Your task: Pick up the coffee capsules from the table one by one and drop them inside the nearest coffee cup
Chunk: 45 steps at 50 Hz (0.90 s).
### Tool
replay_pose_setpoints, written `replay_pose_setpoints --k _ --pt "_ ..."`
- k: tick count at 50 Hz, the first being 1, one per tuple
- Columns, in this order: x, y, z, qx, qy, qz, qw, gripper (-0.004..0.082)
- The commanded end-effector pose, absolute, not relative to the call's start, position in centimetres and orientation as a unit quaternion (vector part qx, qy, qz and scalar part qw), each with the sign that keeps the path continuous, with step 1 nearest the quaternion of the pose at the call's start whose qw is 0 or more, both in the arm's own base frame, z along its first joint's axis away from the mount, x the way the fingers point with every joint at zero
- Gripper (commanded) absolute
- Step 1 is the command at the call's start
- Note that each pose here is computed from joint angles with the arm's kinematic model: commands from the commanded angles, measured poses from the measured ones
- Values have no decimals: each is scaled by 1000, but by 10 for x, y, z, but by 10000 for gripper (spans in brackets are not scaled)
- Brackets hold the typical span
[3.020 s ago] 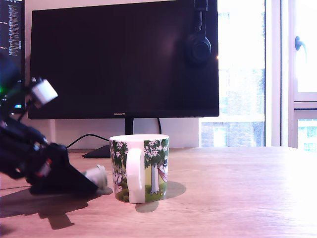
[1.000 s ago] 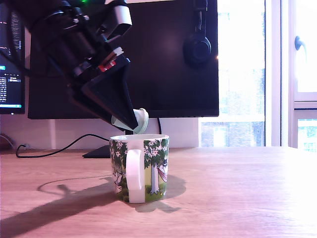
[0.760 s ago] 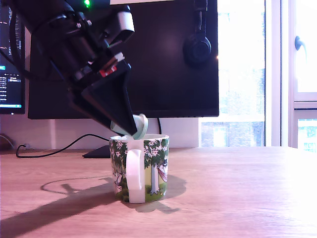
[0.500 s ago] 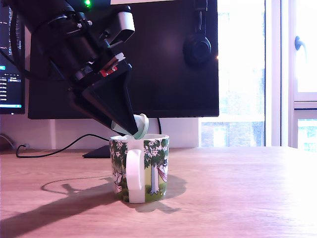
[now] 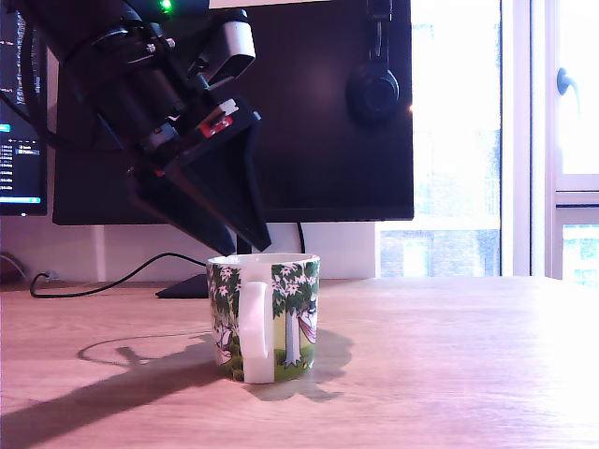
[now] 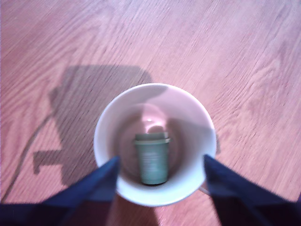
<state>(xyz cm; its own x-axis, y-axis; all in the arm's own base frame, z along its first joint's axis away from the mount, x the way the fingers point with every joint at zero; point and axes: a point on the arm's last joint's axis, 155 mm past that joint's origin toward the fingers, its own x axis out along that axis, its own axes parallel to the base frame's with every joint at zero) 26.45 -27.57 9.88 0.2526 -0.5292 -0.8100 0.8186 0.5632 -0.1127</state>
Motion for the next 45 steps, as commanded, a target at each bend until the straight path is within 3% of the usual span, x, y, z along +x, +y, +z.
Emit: replay_pose_setpoints --k 1,6,14,16,34,45 --pt "263 -278 96 172 429 -439 771 747" --pt "263 -277 99 171 427 -439 771 563" --pt "263 -279 111 167 411 -446 777 -38" --pt "263 -282 117 164 400 -453 780 -10" --pt "294 -278 167 122 307 -438 836 -24" --pt "309 -245 161 88 277 -401 869 -24"
